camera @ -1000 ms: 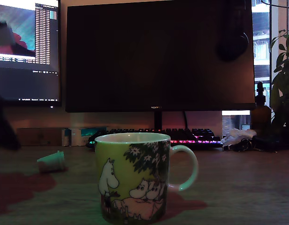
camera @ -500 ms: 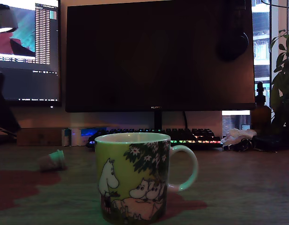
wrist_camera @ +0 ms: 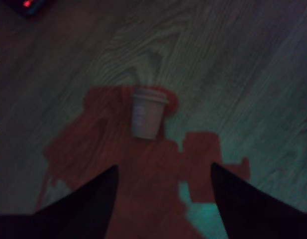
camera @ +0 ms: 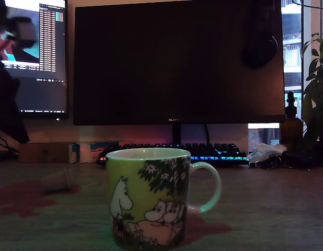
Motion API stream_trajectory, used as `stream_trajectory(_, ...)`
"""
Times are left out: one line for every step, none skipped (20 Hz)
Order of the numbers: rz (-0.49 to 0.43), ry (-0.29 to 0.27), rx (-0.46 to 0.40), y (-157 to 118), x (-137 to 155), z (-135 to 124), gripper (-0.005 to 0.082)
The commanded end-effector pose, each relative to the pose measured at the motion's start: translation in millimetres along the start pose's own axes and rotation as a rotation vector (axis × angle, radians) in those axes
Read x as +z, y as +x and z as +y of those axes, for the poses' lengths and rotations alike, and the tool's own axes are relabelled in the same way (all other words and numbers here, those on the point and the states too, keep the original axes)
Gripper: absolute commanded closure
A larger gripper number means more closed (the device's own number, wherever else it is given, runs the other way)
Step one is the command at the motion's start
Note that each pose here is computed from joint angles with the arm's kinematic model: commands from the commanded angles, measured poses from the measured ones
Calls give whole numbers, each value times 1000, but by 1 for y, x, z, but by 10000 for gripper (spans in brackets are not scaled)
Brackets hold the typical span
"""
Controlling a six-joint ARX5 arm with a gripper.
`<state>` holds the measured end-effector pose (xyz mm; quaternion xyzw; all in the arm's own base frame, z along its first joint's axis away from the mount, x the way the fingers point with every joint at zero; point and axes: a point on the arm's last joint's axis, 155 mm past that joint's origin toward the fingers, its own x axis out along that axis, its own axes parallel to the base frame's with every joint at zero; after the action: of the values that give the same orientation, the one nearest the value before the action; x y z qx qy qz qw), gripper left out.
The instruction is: Pick up the coffee capsules on the table and drop them inside the coffee cup
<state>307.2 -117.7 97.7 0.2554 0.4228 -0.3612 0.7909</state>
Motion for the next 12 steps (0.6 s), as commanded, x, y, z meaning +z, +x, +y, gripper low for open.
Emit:
stream_trajectory(1,24,-4,2,4,4,239)
stream_trajectory(2,25,-2,3,6,6,239)
stream_trajectory(3,25,-3,4,8,8,239)
stream_trajectory(6,28,-4,5,10,10,240)
stream_trajectory(4,31,-3,5,11,11,244)
stream_trajectory(3,32,-3,6,12,11,255)
stream_trajectory(3,32,-3,7,12,12,256)
stream_trajectory(2,33,-2,7,12,12,256)
stream_trajectory(0,32,0,7,12,13,256)
stream_trajectory(-3,33,3,7,13,13,256)
stream_trajectory(-10,36,8,7,15,14,256)
stream_trajectory(-16,37,12,8,17,16,256)
